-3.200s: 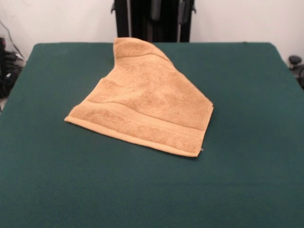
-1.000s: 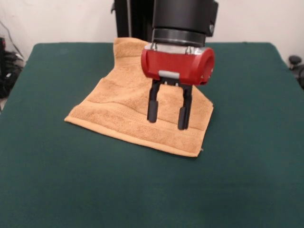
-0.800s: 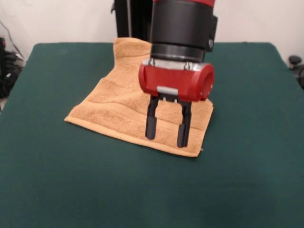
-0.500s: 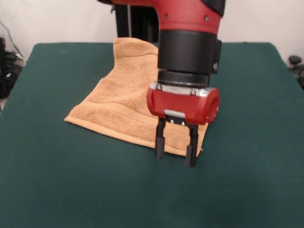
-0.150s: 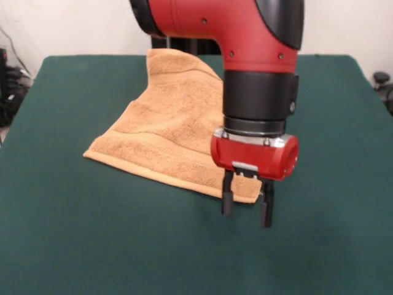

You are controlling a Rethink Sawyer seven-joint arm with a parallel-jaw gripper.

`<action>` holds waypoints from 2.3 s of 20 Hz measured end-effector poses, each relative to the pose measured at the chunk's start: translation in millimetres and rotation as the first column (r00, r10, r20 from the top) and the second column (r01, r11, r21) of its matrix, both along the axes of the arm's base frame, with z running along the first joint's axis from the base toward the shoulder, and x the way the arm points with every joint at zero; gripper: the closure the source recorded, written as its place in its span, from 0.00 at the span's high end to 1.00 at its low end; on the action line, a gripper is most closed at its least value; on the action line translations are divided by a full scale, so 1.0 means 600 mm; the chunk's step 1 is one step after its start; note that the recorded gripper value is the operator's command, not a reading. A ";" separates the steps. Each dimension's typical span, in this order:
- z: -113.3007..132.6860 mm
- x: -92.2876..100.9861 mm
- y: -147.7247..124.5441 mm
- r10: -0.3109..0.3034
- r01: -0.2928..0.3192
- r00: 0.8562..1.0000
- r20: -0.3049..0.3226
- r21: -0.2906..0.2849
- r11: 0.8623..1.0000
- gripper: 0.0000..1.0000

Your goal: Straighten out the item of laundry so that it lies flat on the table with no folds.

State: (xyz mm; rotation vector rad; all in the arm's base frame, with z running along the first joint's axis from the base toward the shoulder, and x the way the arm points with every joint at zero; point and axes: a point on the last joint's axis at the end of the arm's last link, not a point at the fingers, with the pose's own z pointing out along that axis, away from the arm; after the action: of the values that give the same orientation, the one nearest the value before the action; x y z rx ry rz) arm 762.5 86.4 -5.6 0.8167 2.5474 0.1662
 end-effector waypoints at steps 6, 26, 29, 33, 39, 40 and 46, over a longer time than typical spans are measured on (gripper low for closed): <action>-0.006 -0.005 0.035 0.024 -0.024 1.000 -0.004 0.008 1.000 1.00; 0.056 -0.037 0.027 0.036 -0.036 0.995 -0.093 0.001 0.999 1.00; 0.063 -0.048 0.025 0.036 -0.036 0.992 -0.122 0.005 0.999 1.00; 0.065 -0.064 0.024 0.038 -0.037 0.985 -0.166 0.011 0.999 1.00; 0.062 -0.083 0.019 0.038 -0.036 0.978 -0.205 0.010 0.999 1.00; 0.060 -0.085 0.018 0.037 -0.036 0.977 -0.208 0.010 0.999 1.00; 0.055 -0.089 0.016 0.036 -0.035 0.976 -0.214 0.008 0.999 1.00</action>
State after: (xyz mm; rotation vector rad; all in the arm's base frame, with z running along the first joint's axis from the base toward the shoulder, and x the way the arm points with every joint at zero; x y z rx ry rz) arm 709.3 96.3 27.5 0.8315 2.7653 0.0991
